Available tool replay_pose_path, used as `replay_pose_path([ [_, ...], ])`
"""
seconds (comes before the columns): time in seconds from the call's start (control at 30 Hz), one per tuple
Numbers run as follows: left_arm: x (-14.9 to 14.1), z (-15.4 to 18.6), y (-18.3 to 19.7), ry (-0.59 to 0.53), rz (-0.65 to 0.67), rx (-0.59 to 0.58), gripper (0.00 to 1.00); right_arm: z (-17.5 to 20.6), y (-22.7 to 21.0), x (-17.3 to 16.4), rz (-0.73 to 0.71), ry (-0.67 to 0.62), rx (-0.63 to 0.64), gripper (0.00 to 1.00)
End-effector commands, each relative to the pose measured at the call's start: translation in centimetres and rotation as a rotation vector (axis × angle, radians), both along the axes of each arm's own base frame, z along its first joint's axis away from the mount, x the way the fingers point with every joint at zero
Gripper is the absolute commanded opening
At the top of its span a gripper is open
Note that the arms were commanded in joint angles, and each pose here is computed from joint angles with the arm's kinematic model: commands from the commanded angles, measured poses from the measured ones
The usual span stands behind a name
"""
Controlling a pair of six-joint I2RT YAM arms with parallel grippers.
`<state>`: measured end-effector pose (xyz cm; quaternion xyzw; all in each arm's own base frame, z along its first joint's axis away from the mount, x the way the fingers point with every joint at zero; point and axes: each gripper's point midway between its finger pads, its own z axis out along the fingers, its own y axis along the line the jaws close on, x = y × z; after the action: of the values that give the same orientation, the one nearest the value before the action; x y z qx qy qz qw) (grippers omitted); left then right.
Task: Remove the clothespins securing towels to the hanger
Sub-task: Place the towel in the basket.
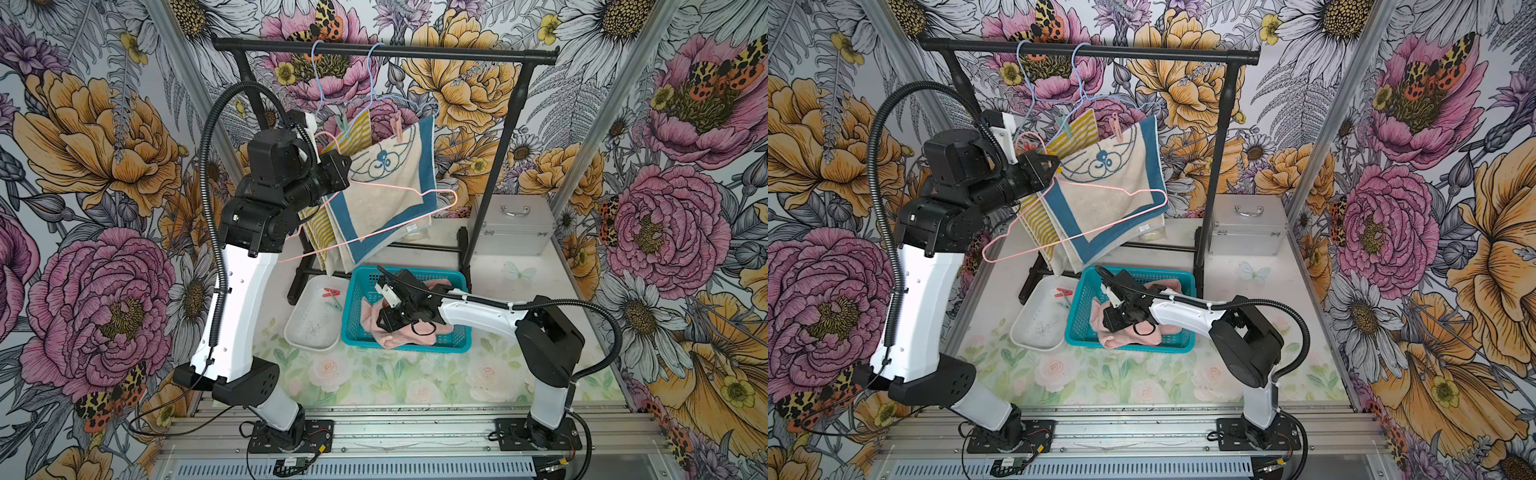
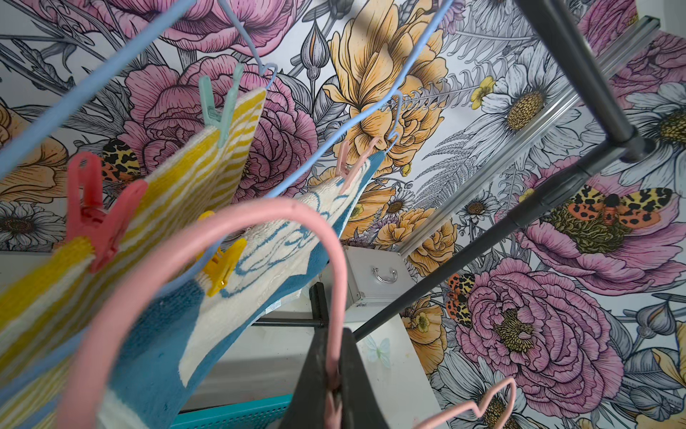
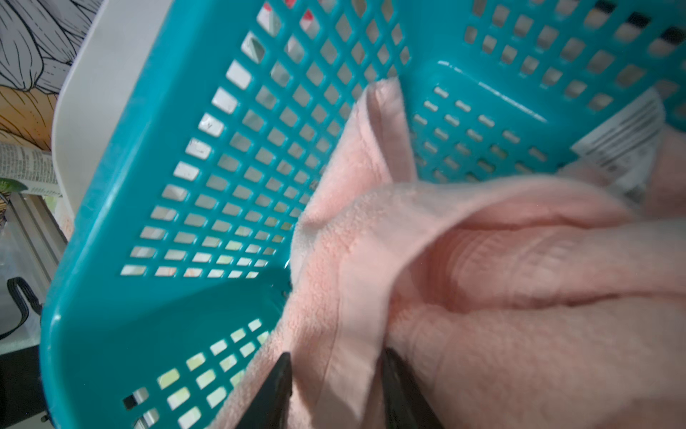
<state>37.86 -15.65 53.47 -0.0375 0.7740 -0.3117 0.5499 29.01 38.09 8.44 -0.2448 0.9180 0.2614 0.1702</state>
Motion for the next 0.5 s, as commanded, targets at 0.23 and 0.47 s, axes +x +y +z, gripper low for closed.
replay_pose_path([
  [0.23, -0.7, 1.5, 1.0, -0.047, 0.004, -0.026, 0.0, 1.8, 0.1, 3.7, -0.012, -0.043, 0.04, 0.48],
  [0.47, -0.5, 0.8, 0.8, -0.036, -0.006, -0.031, 0.0, 7.7, -1.0, 1.8, -0.003, -0.142, 0.118, 0.54],
])
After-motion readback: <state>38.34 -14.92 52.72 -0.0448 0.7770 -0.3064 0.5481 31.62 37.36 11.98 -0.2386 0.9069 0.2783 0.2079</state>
